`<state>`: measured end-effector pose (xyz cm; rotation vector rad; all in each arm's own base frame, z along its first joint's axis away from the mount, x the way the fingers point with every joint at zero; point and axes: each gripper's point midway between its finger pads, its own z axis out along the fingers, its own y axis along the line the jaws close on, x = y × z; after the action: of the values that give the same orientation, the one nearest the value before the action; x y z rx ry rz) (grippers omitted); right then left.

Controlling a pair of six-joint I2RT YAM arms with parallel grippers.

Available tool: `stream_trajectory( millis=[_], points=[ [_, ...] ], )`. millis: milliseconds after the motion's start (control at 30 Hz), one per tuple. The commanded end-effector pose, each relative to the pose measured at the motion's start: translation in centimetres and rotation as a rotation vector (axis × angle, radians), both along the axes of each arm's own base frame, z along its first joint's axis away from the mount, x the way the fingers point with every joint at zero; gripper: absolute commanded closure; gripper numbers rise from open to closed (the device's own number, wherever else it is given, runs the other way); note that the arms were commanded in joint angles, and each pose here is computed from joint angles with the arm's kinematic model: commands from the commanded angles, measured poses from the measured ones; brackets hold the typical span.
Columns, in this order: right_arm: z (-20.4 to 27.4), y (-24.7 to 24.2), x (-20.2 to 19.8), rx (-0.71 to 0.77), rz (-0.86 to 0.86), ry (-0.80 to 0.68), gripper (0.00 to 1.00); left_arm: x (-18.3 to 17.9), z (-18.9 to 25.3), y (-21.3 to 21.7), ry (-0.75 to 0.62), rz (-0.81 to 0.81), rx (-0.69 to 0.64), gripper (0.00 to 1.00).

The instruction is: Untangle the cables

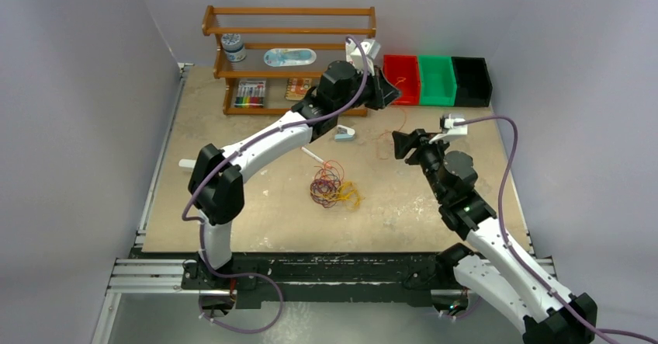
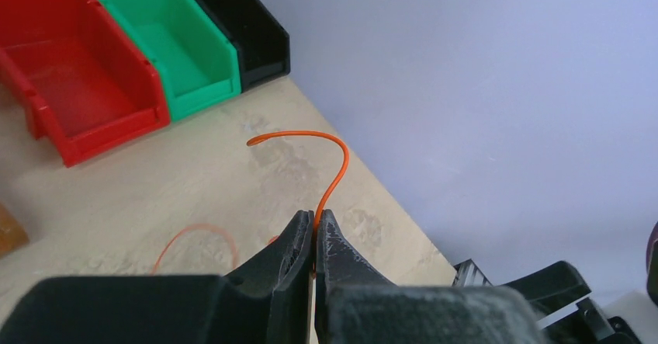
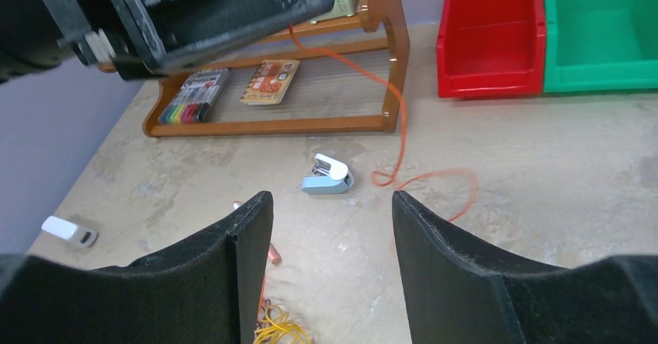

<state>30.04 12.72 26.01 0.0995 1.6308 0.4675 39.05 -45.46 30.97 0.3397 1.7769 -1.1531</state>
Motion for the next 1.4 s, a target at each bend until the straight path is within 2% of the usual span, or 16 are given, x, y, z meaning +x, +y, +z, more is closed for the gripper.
stream_trajectory(
  millis=[0,100,233,400,667,933,1067,1367],
  points=[
    [0.9,-1.0,-0.3,0.027,-0.044,-0.043,0.39,0.6,1.8,-0.7,-0.04,-0.007,-0.005,1.0],
    [0.3,-0.9,-0.1,0.011,-0.041,-0.016,0.39,1.4,-0.4,0.1,-0.013,0.036,0.051,1.0],
    [-0.3,-0.5,0.1,0.0,-0.03,0.008,0.38,2.3,-5.7,1.7,0.087,0.075,0.098,1.0],
    [-0.2,-0.5,0.2,-0.002,-0.03,0.01,0.38,1.4,-11.0,3.2,0.164,0.08,0.174,1.0],
    [-1.6,-0.4,1.3,-0.015,-0.06,0.064,0.38,1.0,-13.2,4.3,0.177,0.093,0.244,1.0],
    [-5.4,-0.3,2.6,-0.03,-0.052,0.222,0.36,1.6,-18.8,3.2,0.271,0.096,0.249,1.0],
    [-7.5,-0.1,3.1,-0.027,0.037,0.286,0.34,1.8,-19.5,1.8,0.291,0.069,0.213,1.0],
    [-10.8,2.1,4.8,-0.009,0.205,0.342,0.31,1.9,-21.8,0.2,0.317,0.046,0.224,1.0]
  ],
)
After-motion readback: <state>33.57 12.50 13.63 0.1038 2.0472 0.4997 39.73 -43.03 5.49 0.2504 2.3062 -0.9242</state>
